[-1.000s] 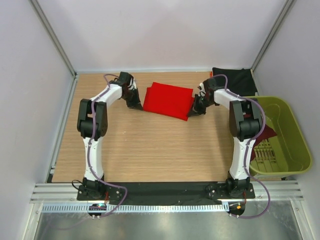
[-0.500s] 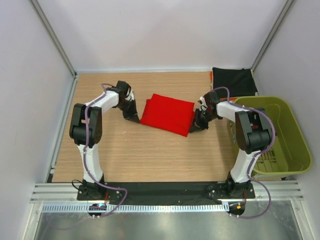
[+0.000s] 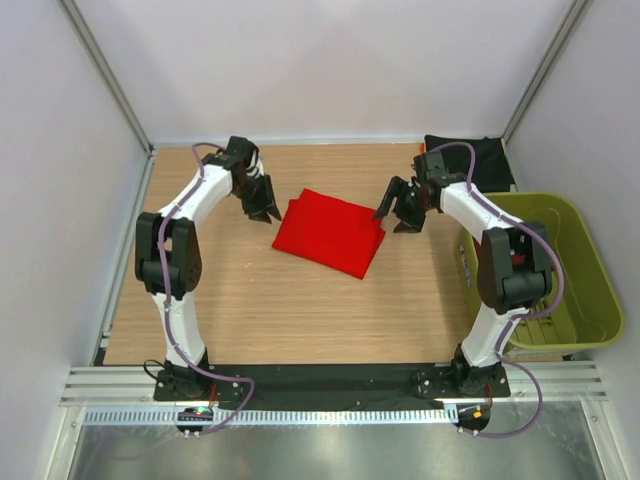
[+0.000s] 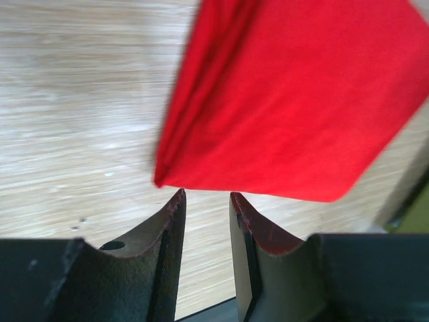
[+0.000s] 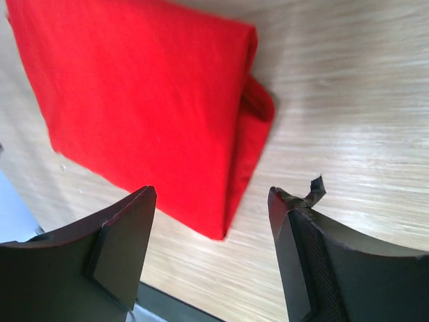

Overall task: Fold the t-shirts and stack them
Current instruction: Neatly place the folded tshirt to the corner

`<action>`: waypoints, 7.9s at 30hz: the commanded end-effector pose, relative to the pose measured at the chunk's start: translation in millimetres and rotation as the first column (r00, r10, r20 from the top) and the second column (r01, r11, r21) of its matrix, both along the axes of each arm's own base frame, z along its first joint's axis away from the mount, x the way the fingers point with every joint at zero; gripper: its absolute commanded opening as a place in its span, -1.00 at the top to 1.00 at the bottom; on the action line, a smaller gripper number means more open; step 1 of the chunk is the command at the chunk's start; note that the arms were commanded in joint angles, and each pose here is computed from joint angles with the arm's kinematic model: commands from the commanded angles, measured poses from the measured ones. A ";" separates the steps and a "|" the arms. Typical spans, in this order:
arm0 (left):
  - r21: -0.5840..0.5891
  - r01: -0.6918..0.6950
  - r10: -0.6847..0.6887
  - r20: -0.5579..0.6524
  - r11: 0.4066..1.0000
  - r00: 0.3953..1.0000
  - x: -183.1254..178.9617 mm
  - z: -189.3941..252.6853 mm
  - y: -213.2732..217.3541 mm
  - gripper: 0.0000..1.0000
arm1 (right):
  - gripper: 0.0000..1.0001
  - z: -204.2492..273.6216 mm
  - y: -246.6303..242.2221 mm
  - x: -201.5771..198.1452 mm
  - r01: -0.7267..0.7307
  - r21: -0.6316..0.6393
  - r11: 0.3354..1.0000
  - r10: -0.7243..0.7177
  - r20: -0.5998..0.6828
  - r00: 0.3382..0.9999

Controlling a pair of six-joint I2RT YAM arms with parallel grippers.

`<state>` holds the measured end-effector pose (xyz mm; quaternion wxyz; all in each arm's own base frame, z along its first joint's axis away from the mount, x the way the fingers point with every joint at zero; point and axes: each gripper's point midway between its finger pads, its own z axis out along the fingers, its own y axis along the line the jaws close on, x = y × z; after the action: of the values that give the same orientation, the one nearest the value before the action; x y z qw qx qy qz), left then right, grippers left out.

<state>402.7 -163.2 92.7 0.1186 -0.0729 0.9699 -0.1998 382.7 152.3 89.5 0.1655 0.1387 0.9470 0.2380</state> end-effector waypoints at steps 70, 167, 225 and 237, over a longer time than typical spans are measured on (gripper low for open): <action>0.141 0.006 0.021 -0.184 0.990 0.983 -73.7 -54.1 22.6 0.31 | 0.98 111.2 -173.1 174.5 0.043 -0.742 0.669 0.258 0.286 0.923; 0.122 -0.019 0.040 -0.172 0.992 0.984 -85.0 -5.8 -25.0 0.32 | -0.05 142.2 -333.5 231.2 0.639 -0.263 0.723 -0.331 0.680 0.654; -0.391 0.060 0.138 0.459 0.919 0.878 -66.8 247.5 -66.4 0.12 | -0.99 229.6 -21.2 -35.4 0.049 0.065 0.997 -0.074 0.482 0.873; -0.446 0.151 0.125 0.530 0.882 0.839 -100.8 263.3 -65.2 -1.00 | -1.00 253.6 -22.8 -84.7 0.035 0.127 0.991 -0.096 0.513 0.853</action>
<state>309.3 -222.6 344.3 0.3516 -0.0566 0.8358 -0.4178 302.3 122.0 335.7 0.4114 0.1162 0.8572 0.2871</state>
